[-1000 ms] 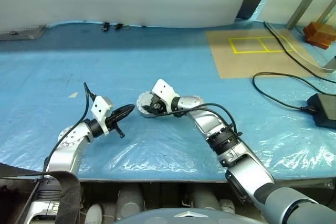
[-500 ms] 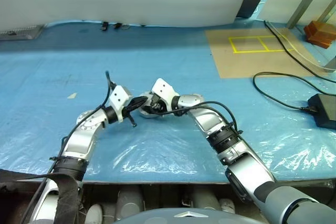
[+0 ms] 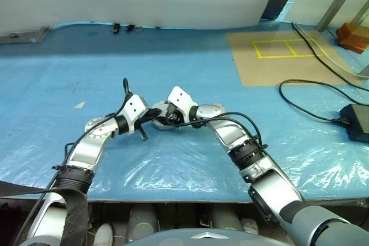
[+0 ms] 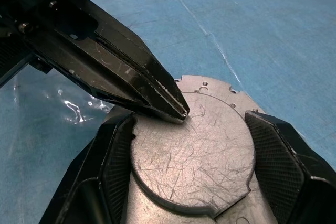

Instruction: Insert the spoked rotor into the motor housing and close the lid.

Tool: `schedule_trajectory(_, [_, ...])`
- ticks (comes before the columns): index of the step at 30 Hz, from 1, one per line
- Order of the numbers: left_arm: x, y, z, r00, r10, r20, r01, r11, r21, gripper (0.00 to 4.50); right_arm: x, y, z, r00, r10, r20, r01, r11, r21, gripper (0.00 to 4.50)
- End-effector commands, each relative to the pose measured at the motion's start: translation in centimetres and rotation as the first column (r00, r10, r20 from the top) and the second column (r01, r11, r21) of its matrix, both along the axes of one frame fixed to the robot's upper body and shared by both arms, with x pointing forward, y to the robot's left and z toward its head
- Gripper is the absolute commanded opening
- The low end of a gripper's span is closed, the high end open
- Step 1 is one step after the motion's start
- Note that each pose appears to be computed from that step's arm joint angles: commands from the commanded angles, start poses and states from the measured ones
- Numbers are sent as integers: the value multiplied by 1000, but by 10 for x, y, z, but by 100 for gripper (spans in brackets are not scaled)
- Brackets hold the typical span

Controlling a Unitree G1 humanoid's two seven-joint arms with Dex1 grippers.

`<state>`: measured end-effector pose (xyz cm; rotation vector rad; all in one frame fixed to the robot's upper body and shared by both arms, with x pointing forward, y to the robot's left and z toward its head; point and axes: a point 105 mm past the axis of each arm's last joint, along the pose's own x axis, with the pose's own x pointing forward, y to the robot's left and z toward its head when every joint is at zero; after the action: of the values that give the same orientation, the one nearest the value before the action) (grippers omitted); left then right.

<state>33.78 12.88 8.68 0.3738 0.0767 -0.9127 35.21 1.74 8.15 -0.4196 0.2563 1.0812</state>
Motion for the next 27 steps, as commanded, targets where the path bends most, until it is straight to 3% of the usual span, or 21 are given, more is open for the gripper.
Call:
schedule_trajectory(1, [-6, -4, -10, 998, -21, -52, 21, 1000, 4, 0, -9, -18, -39, 989, -38, -145, 26, 996, -81, 332])
schedule_trajectory(5, [-6, -8, -11, 998, -32, -57, 32, 999, -4, 0, -6, -18, -32, 993, -36, -114, 30, 998, -52, 448])
schedule_trajectory(20, [-8, -6, -13, 996, -37, -81, 37, 999, 0, 0, -2, -33, 15, 992, 84, 98, -95, 988, 118, 448])
schedule_trajectory(23, [-8, -6, -14, 996, -38, -83, 38, 999, 2, 0, 3, -45, 15, 997, 41, 58, -49, 988, 148, 448])
schedule_trajectory(27, [-8, -6, -15, 996, -39, -86, 40, 999, 8, 0, 2, -54, 21, 996, 15, -90, 10, 962, 272, 448])
